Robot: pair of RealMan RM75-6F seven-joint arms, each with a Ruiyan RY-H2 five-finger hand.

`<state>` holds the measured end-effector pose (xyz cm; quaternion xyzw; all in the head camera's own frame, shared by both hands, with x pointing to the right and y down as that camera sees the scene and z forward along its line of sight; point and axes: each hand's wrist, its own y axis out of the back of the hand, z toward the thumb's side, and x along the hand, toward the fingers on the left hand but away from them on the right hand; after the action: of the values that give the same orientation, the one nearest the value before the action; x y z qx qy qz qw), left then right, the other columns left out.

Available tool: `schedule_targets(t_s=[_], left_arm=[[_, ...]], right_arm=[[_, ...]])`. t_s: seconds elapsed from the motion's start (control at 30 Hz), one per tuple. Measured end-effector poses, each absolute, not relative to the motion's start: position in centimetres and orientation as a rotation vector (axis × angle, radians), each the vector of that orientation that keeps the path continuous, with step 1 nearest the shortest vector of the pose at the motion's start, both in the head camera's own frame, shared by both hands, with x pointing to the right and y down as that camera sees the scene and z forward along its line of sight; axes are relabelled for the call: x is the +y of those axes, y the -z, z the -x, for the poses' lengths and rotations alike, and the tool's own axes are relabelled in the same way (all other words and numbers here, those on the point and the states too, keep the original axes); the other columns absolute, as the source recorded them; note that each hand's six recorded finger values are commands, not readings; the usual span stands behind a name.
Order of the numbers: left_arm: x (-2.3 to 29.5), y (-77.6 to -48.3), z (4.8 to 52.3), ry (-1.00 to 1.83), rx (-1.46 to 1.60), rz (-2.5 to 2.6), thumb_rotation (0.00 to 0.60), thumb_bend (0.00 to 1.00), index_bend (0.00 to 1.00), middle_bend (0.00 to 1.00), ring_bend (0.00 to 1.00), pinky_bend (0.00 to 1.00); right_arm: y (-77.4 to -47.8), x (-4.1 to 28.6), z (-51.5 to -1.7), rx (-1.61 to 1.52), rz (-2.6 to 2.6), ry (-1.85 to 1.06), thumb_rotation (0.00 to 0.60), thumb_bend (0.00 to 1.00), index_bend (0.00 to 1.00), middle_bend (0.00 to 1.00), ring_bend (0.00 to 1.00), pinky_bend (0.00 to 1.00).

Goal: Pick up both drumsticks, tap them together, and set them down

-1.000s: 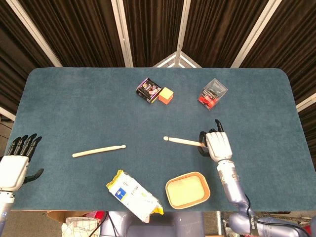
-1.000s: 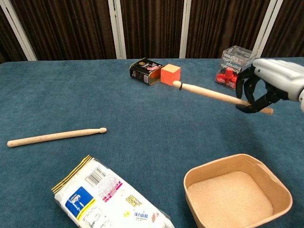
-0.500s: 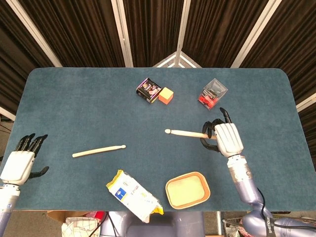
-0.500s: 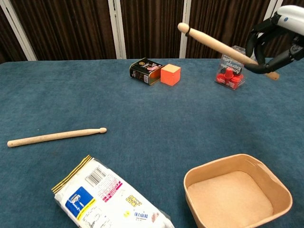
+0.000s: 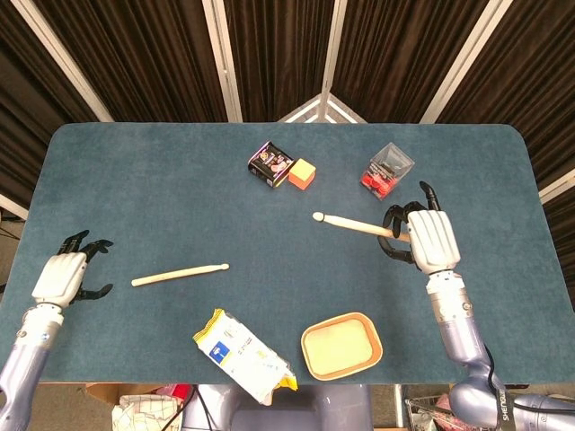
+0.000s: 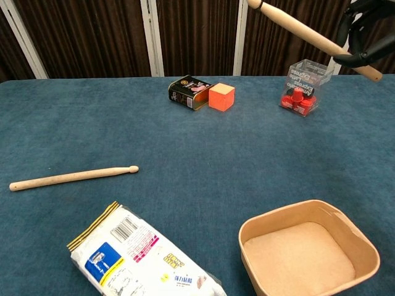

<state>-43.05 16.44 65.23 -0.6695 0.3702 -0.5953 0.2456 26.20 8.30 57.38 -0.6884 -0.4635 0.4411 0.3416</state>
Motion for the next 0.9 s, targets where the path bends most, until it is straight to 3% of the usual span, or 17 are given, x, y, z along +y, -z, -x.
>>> schedule_targets(t_s=[0.47,0.9], left_arm=[[17.0,-70.3,36.6,1.764,0.936,1.732,0.6,0.37,0.38,0.38,0.02,0.0],[17.4,-70.6,34.9,1.778,0.905,1.618,0.6,0.4,0.43,0.45,0.06,0.0]], right_arm=[[-58.2,8.3,-27.2,-1.198,1.765,-1.19,0.6,0.48,0.62,0.68,0.44,0.04],[-58.9,8.4,-27.9,-1.192,1.764,-1.199,0.6,0.48,0.62,0.68,0.44,0.04]])
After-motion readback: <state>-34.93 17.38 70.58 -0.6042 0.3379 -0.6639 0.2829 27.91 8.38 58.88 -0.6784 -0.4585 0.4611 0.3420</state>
